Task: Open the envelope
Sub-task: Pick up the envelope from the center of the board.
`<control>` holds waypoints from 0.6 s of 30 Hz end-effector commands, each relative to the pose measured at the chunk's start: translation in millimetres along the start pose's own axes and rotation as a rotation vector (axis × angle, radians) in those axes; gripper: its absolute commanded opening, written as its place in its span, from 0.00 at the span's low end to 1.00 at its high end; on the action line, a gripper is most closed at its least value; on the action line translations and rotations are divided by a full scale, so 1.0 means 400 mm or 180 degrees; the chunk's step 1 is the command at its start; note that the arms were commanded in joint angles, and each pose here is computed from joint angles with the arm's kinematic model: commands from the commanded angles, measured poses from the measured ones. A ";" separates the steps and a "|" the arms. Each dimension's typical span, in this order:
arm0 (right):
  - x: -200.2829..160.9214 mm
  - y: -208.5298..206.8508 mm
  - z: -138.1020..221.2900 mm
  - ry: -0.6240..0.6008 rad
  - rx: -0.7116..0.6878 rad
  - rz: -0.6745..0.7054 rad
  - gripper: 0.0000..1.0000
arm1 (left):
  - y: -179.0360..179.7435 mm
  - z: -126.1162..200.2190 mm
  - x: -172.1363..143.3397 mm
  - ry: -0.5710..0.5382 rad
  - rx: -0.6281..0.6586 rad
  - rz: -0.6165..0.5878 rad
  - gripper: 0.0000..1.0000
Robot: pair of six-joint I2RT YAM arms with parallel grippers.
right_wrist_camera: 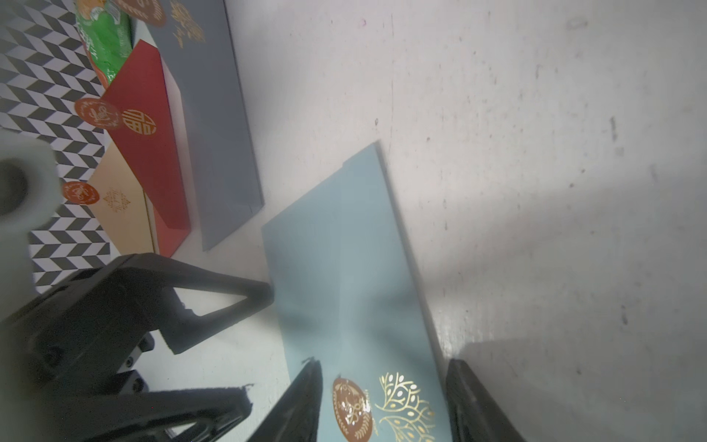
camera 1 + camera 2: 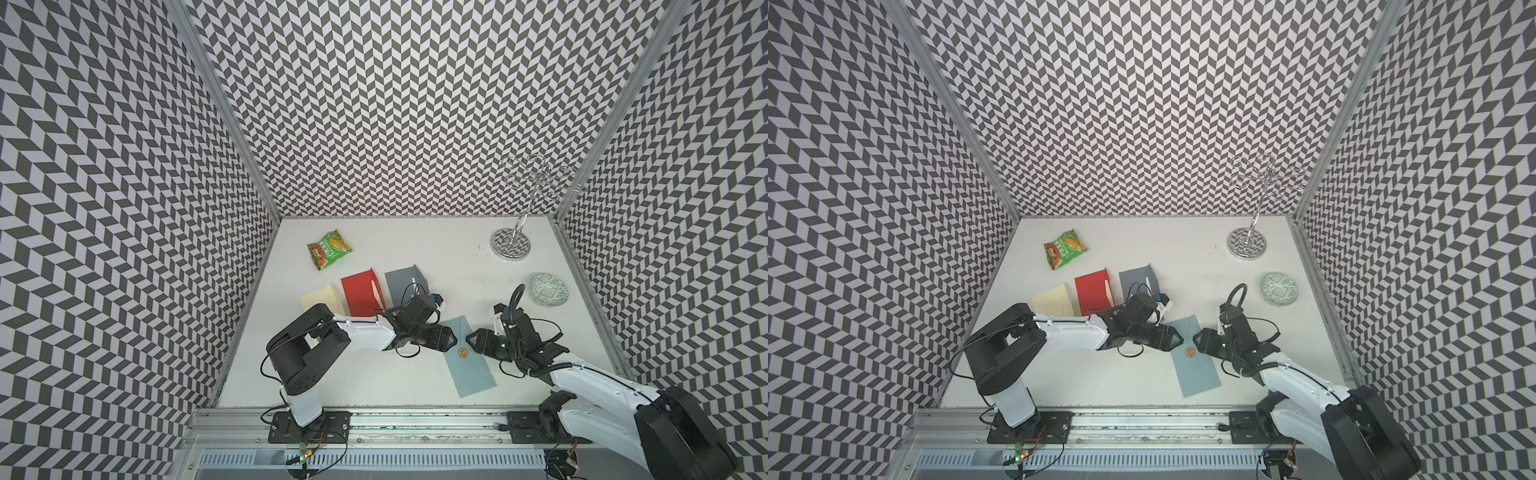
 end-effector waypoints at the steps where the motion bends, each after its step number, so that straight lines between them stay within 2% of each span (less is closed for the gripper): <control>1: -0.014 -0.039 -0.004 0.0115 -0.0129 -0.0076 0.55 | 0.011 -0.024 -0.030 0.0229 0.0034 0.0068 0.72; 5: -0.030 -0.055 -0.006 0.0351 0.0155 -0.0090 0.55 | 0.010 -0.026 -0.026 0.0208 0.0028 0.0041 0.72; 10: -0.035 -0.021 0.002 0.0599 0.0699 0.0118 0.53 | 0.012 -0.035 -0.022 0.0207 0.0007 0.0037 0.72; 13: -0.036 -0.006 0.015 0.0590 0.0973 0.0140 0.51 | 0.012 -0.043 -0.015 0.0223 0.0012 0.0035 0.71; 18: -0.028 -0.011 0.027 0.0494 0.1035 0.0137 0.43 | 0.012 -0.044 -0.006 0.0151 -0.0029 0.0050 0.71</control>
Point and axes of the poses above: each gripper's point midway between its finger pads, its own z axis back along the fingers, its own y axis along the line the jaws close on, x = y × z, the point moved 10 cm from there along z, back along the fingers, and after that the axes turned 14 degrees about -z, right-handed, at the moved point
